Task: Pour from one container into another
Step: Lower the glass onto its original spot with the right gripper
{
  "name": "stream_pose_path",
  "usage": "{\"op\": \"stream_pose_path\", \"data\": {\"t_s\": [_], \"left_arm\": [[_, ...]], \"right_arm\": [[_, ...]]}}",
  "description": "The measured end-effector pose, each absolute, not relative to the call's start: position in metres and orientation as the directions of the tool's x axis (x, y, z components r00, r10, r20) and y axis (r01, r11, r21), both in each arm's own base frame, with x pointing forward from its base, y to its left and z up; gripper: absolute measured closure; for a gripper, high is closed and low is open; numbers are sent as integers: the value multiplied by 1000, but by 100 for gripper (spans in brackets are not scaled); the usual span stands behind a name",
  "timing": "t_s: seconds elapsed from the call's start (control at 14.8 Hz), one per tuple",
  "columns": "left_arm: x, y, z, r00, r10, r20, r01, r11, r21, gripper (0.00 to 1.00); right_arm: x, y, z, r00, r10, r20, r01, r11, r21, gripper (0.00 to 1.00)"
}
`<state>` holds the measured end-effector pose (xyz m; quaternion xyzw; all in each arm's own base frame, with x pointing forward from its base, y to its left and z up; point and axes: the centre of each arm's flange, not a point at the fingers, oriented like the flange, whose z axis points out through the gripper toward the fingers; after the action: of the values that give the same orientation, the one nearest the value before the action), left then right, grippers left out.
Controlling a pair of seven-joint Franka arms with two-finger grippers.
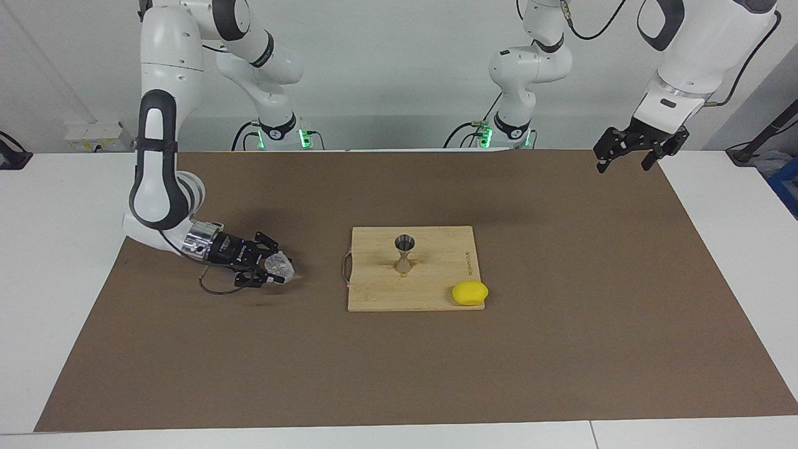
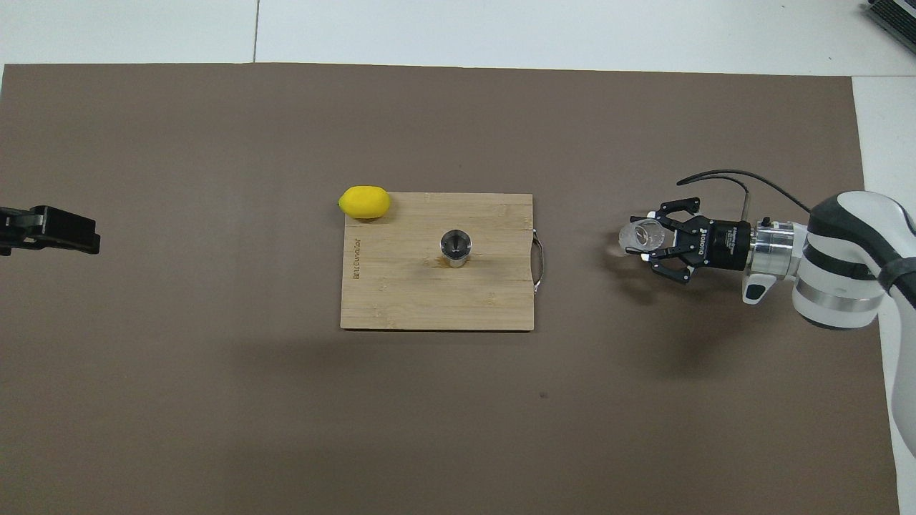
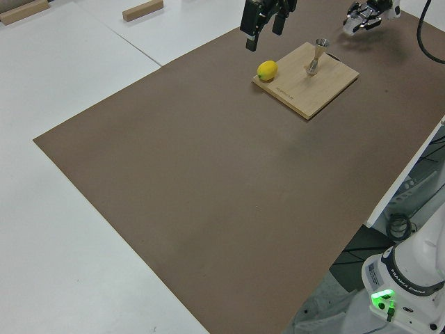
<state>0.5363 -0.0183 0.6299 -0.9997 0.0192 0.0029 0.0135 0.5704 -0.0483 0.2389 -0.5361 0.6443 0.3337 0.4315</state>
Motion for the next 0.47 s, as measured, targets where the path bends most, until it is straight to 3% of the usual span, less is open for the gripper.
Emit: {"op": "stream_pose_path", "data": {"t_s": [0.47], "left_arm": [[536,-20,632,999,-42,-2,-42,-999,-27,0]], "right_arm": [[560,-65,225,-7,-459,-889,-987,146,-67,50]]}}
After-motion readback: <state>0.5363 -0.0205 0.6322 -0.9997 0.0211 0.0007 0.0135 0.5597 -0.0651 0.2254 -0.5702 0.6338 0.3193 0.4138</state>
